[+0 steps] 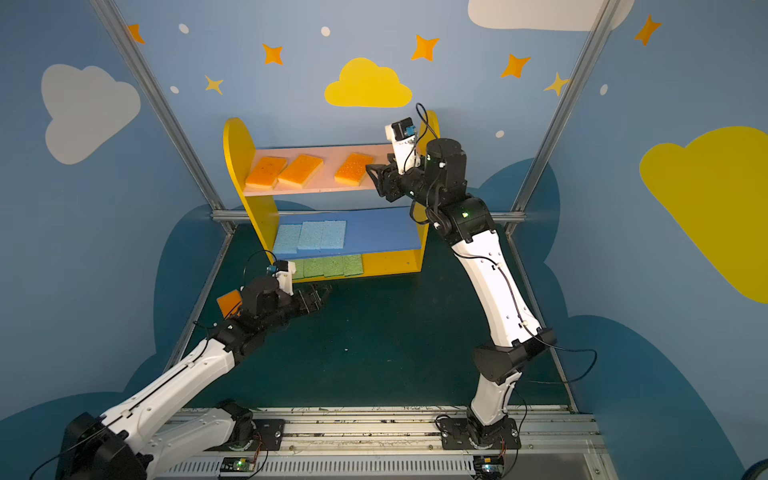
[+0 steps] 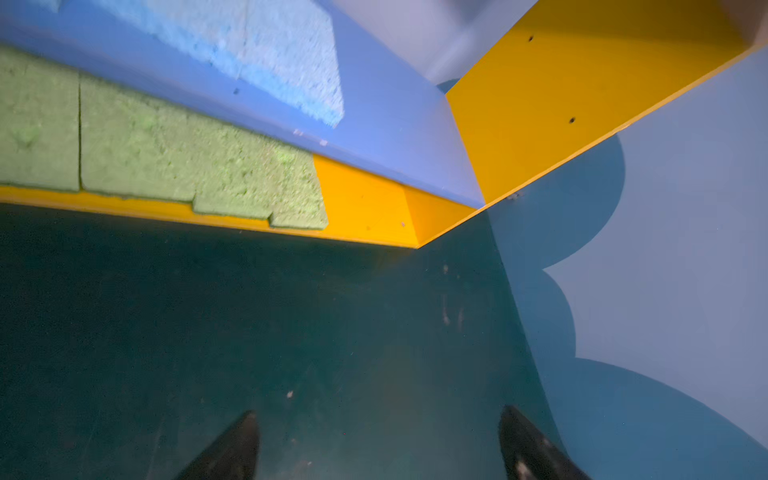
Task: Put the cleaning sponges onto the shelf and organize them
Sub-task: 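Withdraw the right gripper while the left gripper rises to the pink top board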
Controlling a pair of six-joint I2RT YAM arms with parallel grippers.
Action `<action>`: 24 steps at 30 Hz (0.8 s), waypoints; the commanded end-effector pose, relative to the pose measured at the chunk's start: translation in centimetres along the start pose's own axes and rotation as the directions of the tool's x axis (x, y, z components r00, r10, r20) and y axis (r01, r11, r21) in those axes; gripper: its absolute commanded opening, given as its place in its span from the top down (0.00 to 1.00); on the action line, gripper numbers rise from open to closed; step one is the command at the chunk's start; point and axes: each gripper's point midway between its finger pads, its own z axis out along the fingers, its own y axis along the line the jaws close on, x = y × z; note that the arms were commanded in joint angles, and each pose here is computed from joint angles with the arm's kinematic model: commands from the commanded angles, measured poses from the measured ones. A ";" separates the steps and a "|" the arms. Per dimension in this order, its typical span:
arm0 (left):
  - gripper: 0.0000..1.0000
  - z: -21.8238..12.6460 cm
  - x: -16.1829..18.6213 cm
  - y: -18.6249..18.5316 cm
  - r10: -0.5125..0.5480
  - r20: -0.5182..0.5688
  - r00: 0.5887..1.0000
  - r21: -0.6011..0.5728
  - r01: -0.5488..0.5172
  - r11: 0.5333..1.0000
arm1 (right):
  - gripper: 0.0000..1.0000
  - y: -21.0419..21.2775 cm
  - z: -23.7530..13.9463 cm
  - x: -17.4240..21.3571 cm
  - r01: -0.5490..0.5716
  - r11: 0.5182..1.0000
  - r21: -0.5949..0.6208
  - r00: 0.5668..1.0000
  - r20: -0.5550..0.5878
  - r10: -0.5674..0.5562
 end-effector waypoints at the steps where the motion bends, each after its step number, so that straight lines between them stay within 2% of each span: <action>1: 0.30 -0.3 -3.0 -3.4 0.134 -0.006 0.991 0.044 -0.133 0.990 | 0.40 -0.7 -1.4 -0.6 -0.135 0.988 -0.071 0.989 0.051 0.139; 2: 0.34 -0.3 -3.9 -4.4 0.164 -0.006 0.986 0.049 -0.164 0.985 | 0.41 -1.5 -1.8 -0.6 -0.158 0.985 -0.065 0.985 0.056 0.161; 6: 0.51 -0.8 -8.5 -8.2 0.267 0.053 0.962 0.072 -0.270 0.960 | 0.57 -3.4 -1.9 0.7 -0.237 0.970 -0.062 0.971 0.014 0.238; 9: 0.61 -0.8 -11.7 -11.2 0.329 0.085 0.940 0.090 -0.336 0.937 | 0.58 -3.6 -2.2 1.7 -0.242 0.969 -0.056 0.970 0.002 0.242; 10: 0.61 -0.7 -12.6 -11.8 0.345 0.098 0.934 0.089 -0.353 0.931 | 0.57 -3.7 -2.6 1.9 -0.243 0.969 -0.048 0.970 0.010 0.243; 17: 0.39 -0.2 -19.0 -16.4 0.466 0.181 0.866 0.057 -0.482 0.874 | 0.51 -3.7 -5.5 5.0 -0.268 0.963 -0.017 0.963 0.009 0.268; 24: 0.32 3.0 -22.1 -18.8 0.567 0.204 0.798 -0.007 -0.578 0.816 | 0.50 -3.6 -9.0 8.9 -0.276 0.959 0.066 0.961 0.020 0.275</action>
